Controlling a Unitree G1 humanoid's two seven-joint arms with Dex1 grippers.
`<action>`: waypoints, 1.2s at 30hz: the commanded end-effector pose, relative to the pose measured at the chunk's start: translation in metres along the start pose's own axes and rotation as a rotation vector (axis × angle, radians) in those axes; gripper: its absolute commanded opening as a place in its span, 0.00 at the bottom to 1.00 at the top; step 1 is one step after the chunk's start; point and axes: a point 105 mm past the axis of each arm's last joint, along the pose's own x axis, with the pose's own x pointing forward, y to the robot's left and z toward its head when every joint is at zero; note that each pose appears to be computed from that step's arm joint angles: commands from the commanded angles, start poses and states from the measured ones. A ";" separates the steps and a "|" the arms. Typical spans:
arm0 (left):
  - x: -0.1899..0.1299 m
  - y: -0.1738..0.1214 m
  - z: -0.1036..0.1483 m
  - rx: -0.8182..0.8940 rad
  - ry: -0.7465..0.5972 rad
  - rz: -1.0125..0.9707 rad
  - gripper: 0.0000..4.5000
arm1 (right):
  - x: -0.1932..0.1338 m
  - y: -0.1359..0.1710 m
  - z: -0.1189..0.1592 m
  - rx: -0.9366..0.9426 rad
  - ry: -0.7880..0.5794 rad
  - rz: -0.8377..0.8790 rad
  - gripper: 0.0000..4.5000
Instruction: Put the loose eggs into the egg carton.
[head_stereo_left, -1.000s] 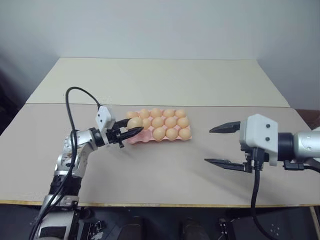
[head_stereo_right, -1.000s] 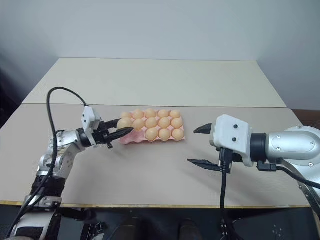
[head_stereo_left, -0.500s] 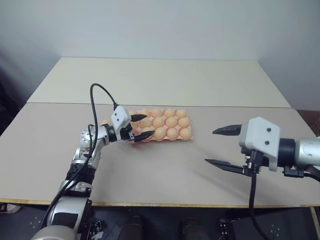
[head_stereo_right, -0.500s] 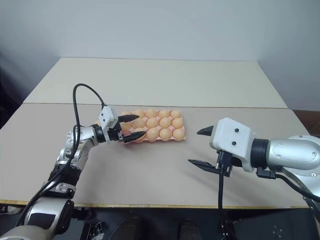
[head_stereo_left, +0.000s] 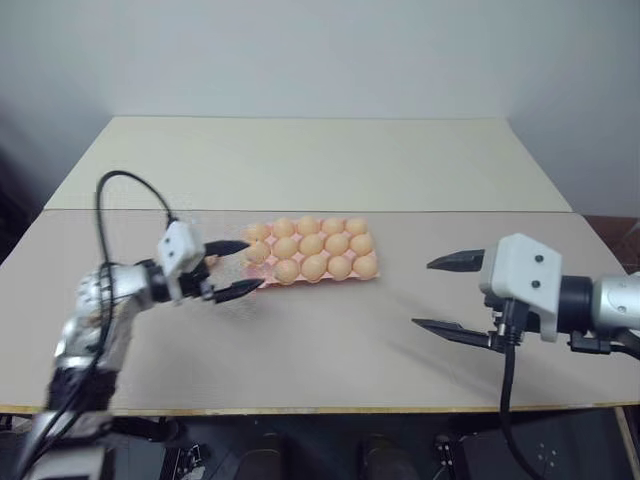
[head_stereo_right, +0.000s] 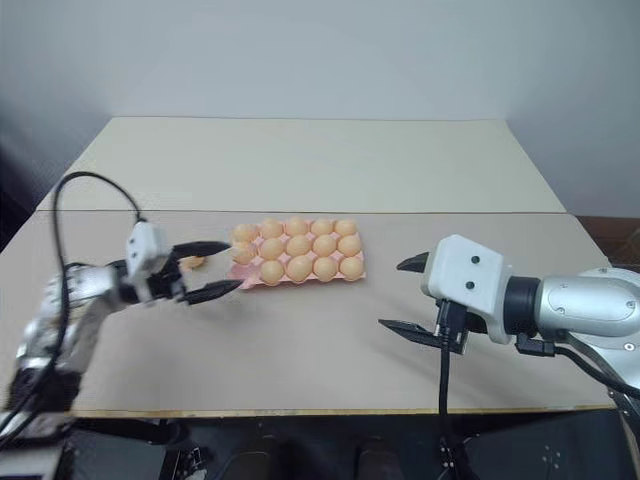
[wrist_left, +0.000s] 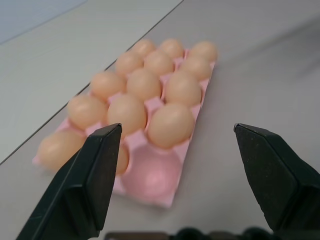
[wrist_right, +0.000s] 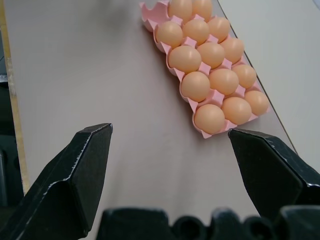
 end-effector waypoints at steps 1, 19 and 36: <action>-0.036 -0.003 0.020 0.050 0.051 0.052 0.86 | -0.005 -0.002 0.007 -0.042 -0.024 0.017 0.96; -0.108 -0.022 0.028 0.014 0.253 0.303 0.86 | 0.004 -0.008 0.002 -0.063 -0.040 0.123 0.96; -0.076 0.024 0.008 -0.123 0.252 0.641 0.86 | 0.005 -0.011 -0.001 -0.048 -0.029 0.087 0.96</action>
